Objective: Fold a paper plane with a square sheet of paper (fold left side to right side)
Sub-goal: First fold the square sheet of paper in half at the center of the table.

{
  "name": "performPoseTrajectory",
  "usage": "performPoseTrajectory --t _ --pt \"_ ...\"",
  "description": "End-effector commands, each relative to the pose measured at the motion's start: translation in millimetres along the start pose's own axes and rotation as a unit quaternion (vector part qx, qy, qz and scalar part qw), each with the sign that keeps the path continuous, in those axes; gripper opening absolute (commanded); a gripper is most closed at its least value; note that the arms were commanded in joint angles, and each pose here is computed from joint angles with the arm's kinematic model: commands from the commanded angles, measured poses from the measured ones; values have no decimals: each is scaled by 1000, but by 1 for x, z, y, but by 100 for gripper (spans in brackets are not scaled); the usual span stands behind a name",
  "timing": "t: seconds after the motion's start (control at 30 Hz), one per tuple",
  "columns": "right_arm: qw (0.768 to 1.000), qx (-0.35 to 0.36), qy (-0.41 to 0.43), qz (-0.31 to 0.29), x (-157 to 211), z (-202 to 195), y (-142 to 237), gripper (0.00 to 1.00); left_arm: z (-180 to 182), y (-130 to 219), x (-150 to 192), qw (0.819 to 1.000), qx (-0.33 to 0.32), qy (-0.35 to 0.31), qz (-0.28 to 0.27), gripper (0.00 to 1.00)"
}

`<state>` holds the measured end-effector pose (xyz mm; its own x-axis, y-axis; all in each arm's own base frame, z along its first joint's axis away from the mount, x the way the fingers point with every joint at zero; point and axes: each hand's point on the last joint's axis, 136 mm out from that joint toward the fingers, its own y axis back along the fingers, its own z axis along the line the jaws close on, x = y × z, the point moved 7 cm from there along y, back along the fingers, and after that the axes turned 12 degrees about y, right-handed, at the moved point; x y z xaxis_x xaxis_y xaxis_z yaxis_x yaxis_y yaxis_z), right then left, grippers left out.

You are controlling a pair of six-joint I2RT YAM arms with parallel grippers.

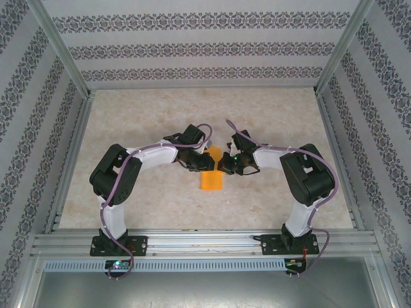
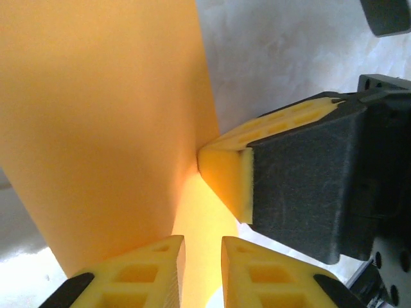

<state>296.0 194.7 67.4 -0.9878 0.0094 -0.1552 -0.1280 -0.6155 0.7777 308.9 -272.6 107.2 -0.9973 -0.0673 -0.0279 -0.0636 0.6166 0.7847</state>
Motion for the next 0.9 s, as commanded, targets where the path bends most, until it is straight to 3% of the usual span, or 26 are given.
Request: performPoseTrajectory --t 0.0,0.47,0.87 --pt "992 106 -33 68 35 -40 -16 0 18 -8 1 1000 -27 5 -3 22" --pt "988 135 -26 77 37 -46 -12 0 62 -11 14 996 -73 53 -17 17" --pt "987 136 -25 77 37 -48 -9 0 87 17 19 994 -72 71 -44 14"
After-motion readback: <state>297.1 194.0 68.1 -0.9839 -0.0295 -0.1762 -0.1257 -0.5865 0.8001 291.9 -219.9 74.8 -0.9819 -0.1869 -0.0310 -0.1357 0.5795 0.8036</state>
